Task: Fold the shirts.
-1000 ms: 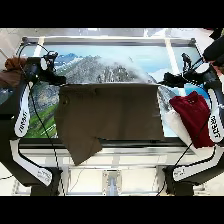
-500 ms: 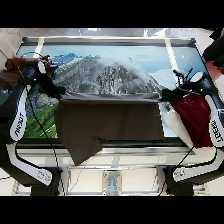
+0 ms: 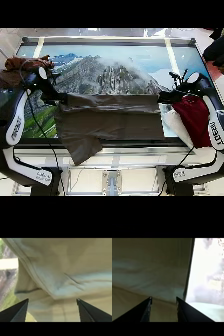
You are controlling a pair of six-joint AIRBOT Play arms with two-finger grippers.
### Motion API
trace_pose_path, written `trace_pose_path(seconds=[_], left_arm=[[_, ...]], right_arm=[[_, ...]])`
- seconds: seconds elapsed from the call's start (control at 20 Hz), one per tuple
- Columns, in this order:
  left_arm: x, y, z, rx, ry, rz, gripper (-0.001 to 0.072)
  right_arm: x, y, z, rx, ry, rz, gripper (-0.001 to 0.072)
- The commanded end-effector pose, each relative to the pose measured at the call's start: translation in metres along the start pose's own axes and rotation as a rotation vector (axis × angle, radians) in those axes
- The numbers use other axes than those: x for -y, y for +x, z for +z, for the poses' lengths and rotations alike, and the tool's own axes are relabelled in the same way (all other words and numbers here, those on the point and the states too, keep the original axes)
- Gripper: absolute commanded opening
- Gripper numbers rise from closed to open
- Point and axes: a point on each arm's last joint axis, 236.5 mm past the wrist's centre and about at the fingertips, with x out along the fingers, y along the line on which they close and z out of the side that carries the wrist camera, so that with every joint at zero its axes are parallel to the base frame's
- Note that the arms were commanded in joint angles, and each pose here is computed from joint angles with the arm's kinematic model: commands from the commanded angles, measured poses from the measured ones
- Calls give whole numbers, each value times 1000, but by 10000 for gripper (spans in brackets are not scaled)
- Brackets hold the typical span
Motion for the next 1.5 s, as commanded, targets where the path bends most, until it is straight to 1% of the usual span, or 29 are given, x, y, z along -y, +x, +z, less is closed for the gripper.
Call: trace_pose_path(seconds=[0.0,0.05,0.15,0.25,0.3,0.35,0.45,0.5,0.55,0.65,0.75,0.85,1.15,1.2,1.25,1.3,1.4,1.45], left_arm=[[10,-63,-8,152,8,-19,708],[8,-78,-24,182,-8,-16,708],[1,-79,-76,182,-126,-19,708],[-2,-53,-139,123,-328,-37,707],[7,-34,-171,70,-429,-80,707],[22,-18,-197,22,-479,-143,707],[63,9,-234,-68,-565,-325,707],[77,21,-247,-110,-606,-386,707],[84,31,-259,-150,-635,-415,707],[87,48,-271,-189,-666,-418,707],[83,54,-260,-136,-681,-416,706],[84,57,-247,-97,-675,-444,705],[90,81,-248,-204,-650,-488,703],[91,84,-249,-224,-655,-493,685],[93,85,-247,-224,-655,-509,584],[97,85,-240,-204,-657,-537,551],[104,81,-220,-140,-658,-603,542],[104,80,-216,-124,-666,-611,471]], right_arm=[[17,-62,-11,-2,-50,-137,344],[21,-83,-10,55,-37,-153,344],[25,-119,-11,161,-2,-155,345],[20,-141,-8,240,20,-127,345],[15,-146,-6,266,22,-107,344],[8,-150,-4,286,19,-84,345],[-4,-152,4,323,15,-31,344],[-9,-153,9,344,15,-11,344],[-13,-155,14,365,16,8,344],[-18,-157,19,389,17,27,344],[-19,-157,19,389,17,30,344],[-19,-157,19,388,17,31,344],[-23,-153,7,335,13,47,344],[-24,-152,4,323,12,51,344],[-25,-152,2,314,11,54,344],[-25,-152,1,310,11,55,344],[-27,-153,-1,308,8,56,343],[-28,-155,-2,311,5,55,344]])
